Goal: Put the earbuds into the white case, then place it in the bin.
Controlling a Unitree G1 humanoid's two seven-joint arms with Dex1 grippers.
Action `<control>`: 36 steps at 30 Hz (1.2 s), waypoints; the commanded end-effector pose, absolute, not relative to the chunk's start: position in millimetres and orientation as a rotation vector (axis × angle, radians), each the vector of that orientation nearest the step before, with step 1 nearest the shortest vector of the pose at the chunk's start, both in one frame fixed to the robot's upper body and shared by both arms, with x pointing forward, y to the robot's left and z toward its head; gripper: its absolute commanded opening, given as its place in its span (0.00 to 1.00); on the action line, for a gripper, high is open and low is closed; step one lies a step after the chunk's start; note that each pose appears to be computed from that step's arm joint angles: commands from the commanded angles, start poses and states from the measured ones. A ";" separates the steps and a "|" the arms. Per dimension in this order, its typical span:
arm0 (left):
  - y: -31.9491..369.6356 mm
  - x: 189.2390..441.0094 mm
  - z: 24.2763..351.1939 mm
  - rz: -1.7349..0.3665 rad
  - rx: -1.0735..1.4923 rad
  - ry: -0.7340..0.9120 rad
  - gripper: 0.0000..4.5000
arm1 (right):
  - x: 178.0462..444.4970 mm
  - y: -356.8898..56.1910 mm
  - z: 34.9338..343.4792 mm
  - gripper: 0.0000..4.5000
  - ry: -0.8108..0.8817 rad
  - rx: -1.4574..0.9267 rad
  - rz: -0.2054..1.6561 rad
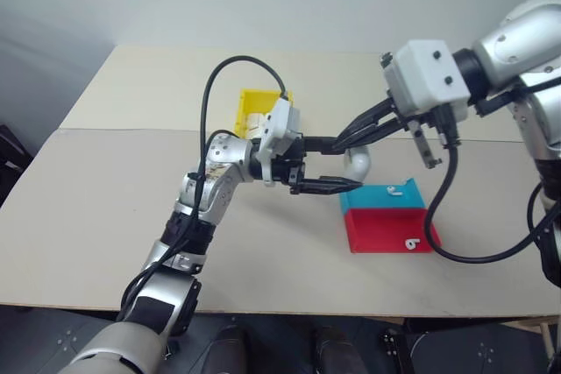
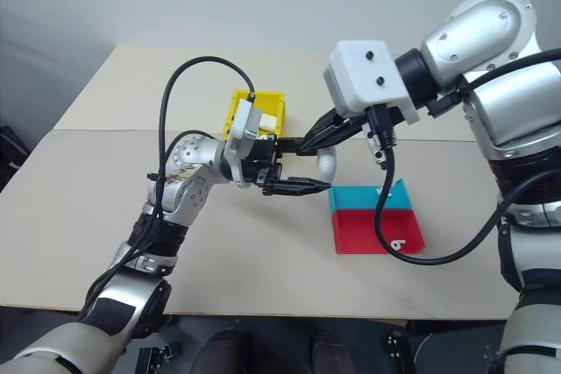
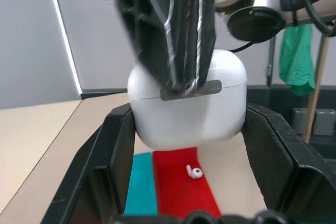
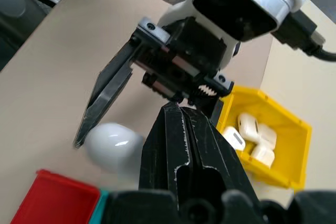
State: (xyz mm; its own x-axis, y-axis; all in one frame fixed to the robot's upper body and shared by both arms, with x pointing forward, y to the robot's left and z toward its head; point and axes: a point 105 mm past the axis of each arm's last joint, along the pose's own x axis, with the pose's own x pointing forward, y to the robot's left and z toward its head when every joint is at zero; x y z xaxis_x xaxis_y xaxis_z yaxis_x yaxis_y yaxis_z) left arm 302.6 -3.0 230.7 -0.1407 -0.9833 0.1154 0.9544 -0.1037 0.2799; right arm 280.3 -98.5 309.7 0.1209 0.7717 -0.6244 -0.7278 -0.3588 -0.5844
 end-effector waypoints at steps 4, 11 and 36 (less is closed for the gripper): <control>7.3 303.1 255.1 -1.552 0.118 -0.492 0.62 | 280.0 -105.7 325.1 0.01 -0.159 -0.944 1.419; 28.8 324.7 263.5 -1.248 0.094 -0.499 0.62 | 284.9 -145.9 353.1 0.01 -0.242 -0.371 1.098; 55.9 463.3 225.8 -0.340 0.195 -0.120 0.70 | 261.4 -134.5 280.8 0.00 -0.039 -0.293 0.866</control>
State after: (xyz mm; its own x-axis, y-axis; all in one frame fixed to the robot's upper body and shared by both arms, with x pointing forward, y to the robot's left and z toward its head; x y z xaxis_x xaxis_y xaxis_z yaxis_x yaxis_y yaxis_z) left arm 459.5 53.9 213.7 0.9246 -0.3769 0.0545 0.3599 0.9116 0.1985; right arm 265.3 -136.8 272.7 0.6513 0.7505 -0.1120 -0.7485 0.6113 -0.2569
